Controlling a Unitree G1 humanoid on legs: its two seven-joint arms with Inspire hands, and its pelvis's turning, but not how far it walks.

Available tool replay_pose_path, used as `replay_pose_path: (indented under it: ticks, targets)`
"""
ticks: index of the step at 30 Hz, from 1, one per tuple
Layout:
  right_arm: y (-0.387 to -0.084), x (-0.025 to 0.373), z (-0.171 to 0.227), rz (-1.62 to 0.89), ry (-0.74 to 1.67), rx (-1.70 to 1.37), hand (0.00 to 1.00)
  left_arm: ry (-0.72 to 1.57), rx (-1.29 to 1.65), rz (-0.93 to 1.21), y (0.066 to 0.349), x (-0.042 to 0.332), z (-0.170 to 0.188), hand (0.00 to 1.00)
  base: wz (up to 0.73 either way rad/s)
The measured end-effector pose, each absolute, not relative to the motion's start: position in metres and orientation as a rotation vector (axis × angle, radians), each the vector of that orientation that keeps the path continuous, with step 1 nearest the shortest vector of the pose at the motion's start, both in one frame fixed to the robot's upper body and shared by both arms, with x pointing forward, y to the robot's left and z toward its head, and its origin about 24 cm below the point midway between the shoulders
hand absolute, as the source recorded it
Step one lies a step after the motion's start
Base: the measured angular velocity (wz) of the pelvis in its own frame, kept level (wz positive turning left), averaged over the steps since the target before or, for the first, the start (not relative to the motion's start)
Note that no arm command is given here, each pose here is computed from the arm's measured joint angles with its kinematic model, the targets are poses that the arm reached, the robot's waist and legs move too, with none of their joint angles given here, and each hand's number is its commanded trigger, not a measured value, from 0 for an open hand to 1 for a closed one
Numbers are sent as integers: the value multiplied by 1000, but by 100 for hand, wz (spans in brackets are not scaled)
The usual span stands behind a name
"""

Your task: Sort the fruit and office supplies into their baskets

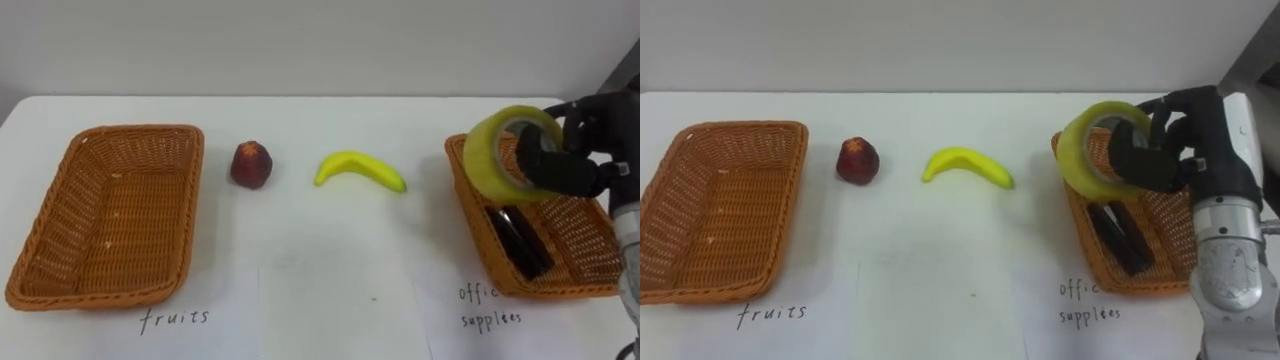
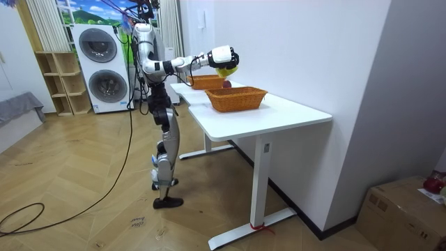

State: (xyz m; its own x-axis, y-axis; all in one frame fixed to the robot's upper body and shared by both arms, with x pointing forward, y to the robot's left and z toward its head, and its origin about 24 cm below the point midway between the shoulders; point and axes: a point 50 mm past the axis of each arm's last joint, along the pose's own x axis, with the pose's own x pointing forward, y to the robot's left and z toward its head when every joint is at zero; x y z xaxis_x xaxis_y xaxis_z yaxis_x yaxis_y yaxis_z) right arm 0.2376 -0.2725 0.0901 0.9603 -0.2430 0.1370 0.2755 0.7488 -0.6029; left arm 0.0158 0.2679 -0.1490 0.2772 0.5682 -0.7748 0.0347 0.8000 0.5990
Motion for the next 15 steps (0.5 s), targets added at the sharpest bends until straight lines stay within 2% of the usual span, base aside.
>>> replay_pose_path:
  ticks: [15]
  targets:
    - [-274,237,86,-284,-31,-672,100,1260,561,373,267,16,-149,0,-1]
